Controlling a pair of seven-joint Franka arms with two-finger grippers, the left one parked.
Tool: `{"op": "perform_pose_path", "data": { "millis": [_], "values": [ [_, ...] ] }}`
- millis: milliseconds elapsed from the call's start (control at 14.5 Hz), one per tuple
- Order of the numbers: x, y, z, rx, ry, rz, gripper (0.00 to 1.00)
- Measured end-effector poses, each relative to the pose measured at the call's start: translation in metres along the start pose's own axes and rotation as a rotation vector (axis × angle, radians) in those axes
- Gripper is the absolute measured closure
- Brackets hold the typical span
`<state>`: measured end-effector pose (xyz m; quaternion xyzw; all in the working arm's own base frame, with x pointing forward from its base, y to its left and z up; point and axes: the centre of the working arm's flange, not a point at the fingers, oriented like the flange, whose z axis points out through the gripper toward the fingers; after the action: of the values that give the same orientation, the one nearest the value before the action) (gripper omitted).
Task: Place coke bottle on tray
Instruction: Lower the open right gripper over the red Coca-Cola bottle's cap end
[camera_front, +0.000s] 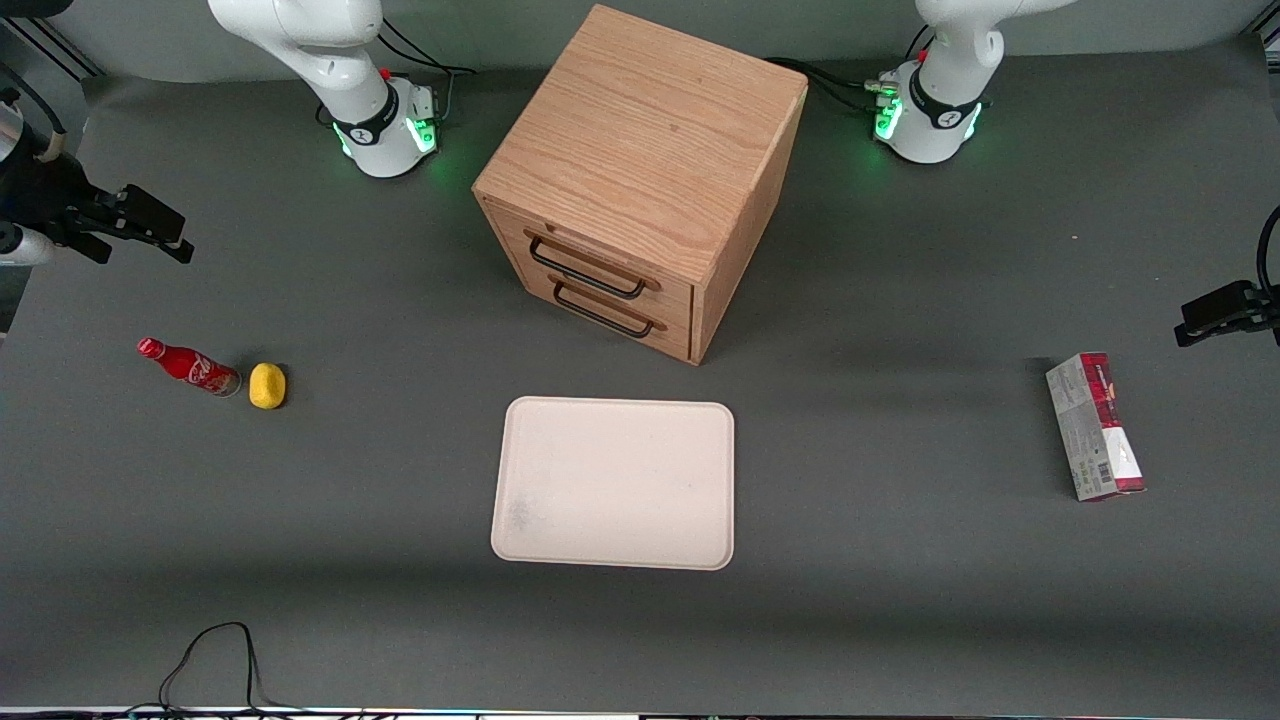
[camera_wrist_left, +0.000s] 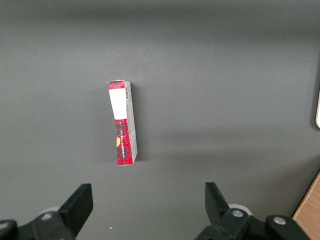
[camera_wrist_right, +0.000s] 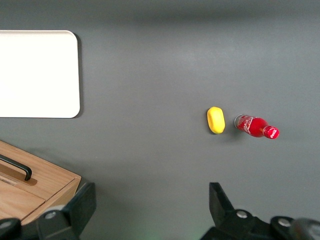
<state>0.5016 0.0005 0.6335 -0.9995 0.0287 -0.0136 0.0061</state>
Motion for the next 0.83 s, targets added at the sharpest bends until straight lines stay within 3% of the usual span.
{"op": "perform_pose_path", "data": {
  "millis": [276, 552, 828],
  "values": [
    [0.003, 0.001, 0.007, 0.006, -0.017, 0.003, 0.0],
    [0.01, 0.021, 0.068, 0.004, -0.117, 0.039, 0.0],
    [0.018, 0.091, 0.143, -0.077, -0.065, 0.045, 0.0]
  ]
}}
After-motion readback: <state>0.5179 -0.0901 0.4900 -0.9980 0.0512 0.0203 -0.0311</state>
